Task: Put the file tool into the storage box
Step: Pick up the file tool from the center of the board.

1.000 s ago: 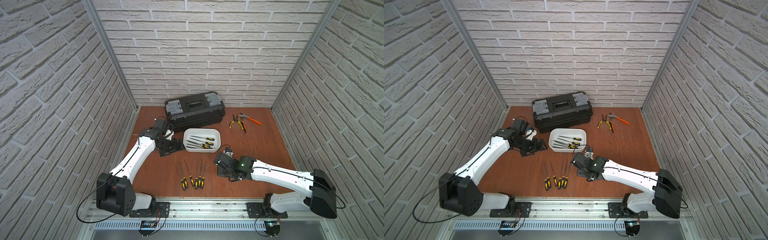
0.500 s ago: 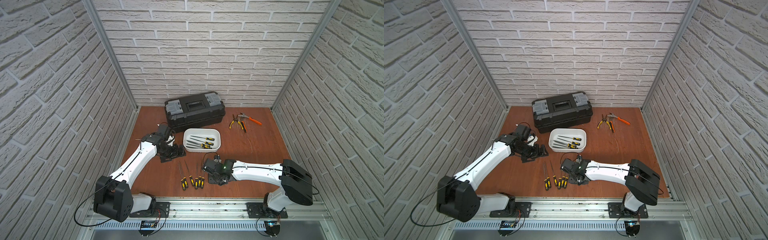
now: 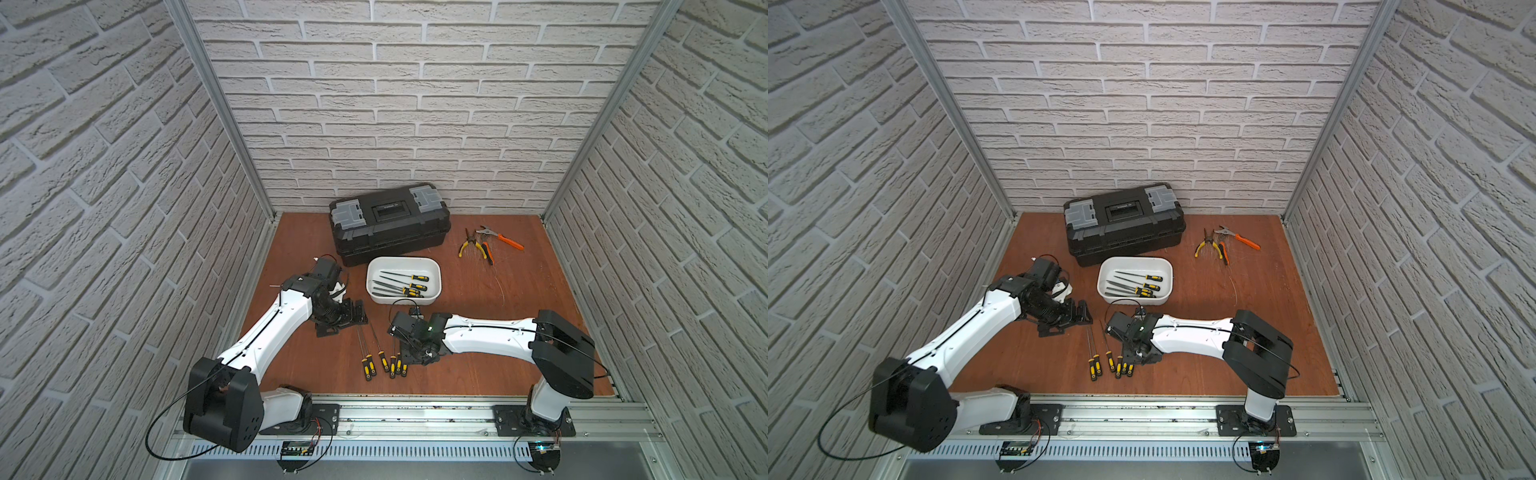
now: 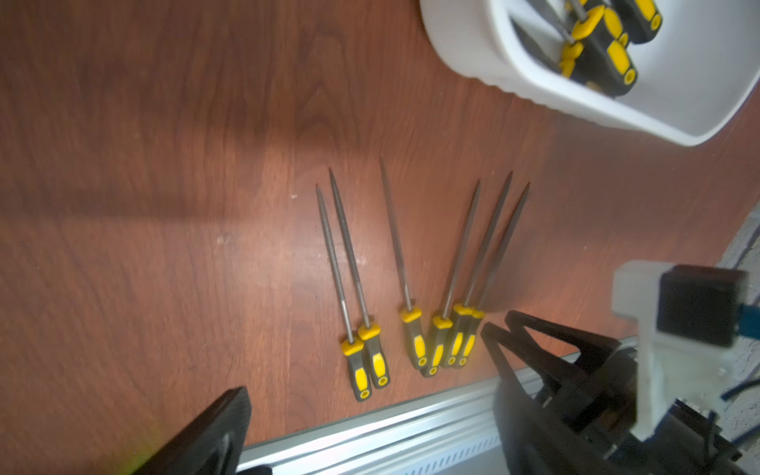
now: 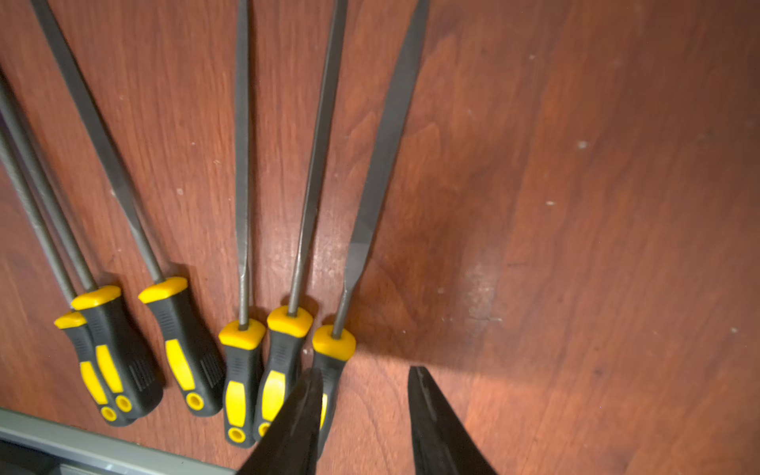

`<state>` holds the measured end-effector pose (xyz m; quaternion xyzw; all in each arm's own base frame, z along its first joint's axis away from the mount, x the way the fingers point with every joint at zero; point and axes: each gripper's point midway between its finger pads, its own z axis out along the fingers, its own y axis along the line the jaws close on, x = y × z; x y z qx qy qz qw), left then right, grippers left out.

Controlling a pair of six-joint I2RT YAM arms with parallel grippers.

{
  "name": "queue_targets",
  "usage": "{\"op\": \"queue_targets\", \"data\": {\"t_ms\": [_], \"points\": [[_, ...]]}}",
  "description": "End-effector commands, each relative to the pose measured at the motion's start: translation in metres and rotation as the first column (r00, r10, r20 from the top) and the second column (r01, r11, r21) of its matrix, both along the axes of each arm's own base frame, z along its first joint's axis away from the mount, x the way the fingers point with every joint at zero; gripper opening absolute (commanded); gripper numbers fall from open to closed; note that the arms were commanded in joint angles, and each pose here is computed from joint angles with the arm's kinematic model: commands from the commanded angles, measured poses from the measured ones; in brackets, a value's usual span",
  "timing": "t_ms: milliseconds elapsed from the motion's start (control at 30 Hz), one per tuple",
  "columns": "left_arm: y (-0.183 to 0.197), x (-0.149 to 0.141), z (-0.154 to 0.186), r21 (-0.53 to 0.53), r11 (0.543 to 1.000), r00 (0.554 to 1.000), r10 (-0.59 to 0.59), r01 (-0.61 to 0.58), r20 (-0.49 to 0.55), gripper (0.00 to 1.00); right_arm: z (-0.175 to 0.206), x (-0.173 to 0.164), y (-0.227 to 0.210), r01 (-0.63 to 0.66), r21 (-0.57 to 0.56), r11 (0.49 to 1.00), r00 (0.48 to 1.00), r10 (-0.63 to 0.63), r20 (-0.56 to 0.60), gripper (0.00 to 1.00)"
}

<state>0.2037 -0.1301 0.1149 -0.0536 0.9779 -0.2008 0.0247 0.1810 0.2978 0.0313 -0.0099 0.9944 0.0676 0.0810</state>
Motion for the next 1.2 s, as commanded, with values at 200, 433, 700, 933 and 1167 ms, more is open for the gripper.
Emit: {"op": "queue_targets", "data": {"t_ms": [200,433,700,933,1167], "points": [[-0.001,-0.032,0.015,-0.027,0.999,0.999,-0.022,0.023,0.044,0.98,-0.005,-0.004,0.005,-0.044,-0.035,0.998,0.999,0.043,-0.019,0.39],[-0.016,-0.020,0.051,-0.052,0.996,0.978,-0.065,0.077,0.198,0.98,-0.014,-0.014,-0.027,-0.035,-0.145,0.989,0.999,0.028,-0.046,0.37],[-0.025,-0.005,0.091,-0.054,0.993,0.925,-0.079,0.107,0.372,0.98,-0.002,-0.015,-0.033,-0.072,-0.071,0.995,0.997,0.074,0.022,0.37],[-0.010,0.004,0.099,0.013,0.999,0.907,-0.049,0.048,0.418,0.98,-0.005,-0.017,-0.018,-0.159,-0.067,0.985,0.987,0.159,0.004,0.40],[-0.009,0.009,0.105,0.017,0.999,0.899,-0.035,0.031,0.437,0.98,-0.022,-0.026,-0.016,-0.181,-0.111,0.977,0.983,0.178,-0.036,0.39]]}}
